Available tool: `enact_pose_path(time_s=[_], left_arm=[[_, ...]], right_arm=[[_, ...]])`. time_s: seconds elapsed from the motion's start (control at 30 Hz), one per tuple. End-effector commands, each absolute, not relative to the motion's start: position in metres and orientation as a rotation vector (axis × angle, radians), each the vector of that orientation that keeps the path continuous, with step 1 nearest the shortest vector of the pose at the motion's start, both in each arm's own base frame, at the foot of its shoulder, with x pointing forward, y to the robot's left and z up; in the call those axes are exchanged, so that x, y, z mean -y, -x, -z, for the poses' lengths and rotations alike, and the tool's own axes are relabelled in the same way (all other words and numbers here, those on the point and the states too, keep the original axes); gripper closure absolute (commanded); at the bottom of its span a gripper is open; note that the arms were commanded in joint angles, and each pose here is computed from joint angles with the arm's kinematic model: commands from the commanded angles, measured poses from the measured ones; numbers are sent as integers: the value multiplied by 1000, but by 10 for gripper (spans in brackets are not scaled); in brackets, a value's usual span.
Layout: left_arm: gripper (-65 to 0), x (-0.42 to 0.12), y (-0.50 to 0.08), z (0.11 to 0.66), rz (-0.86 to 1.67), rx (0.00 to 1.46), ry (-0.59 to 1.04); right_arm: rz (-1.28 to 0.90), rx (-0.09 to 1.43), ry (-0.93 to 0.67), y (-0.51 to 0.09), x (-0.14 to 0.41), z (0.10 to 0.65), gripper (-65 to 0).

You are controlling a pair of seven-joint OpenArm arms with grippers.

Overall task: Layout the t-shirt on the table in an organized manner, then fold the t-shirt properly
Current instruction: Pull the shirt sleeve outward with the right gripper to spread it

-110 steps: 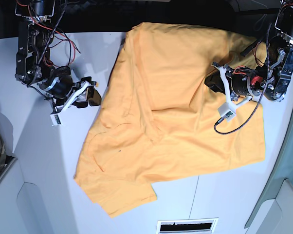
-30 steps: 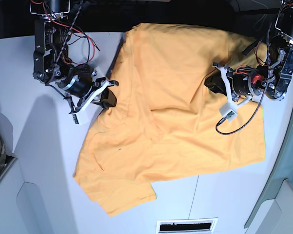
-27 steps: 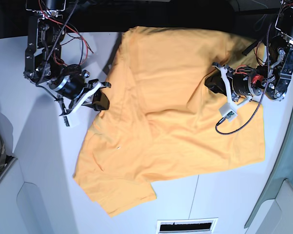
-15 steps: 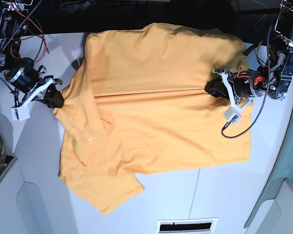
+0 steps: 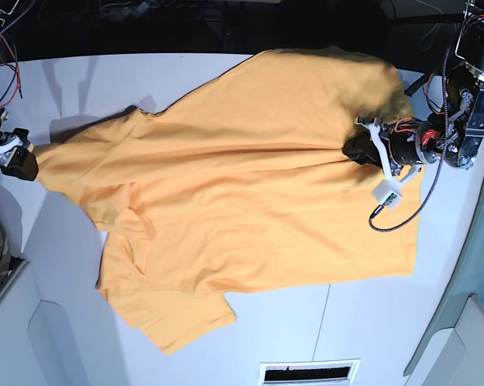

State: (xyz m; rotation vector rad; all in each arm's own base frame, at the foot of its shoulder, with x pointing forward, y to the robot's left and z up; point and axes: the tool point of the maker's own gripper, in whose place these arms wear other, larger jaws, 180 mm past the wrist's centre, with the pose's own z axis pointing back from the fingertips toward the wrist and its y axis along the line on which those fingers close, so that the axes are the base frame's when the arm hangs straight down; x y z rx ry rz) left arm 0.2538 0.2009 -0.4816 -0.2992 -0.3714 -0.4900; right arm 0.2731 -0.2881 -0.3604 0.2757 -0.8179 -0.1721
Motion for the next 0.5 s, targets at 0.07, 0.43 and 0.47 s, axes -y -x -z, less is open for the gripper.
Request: enact_pose_path(time_s=[0.07, 0.43, 0.47], left_arm=[[-170, -246, -236, 497, 489, 227, 111], [-170, -246, -241, 495, 490, 238, 109], [-170, -246, -243, 494, 490, 242, 109]], right_arm=[[165, 820, -257, -262, 295, 359, -261], [262, 902, -149, -253, 330, 355, -261], [257, 902, -153, -256, 328, 357, -261]])
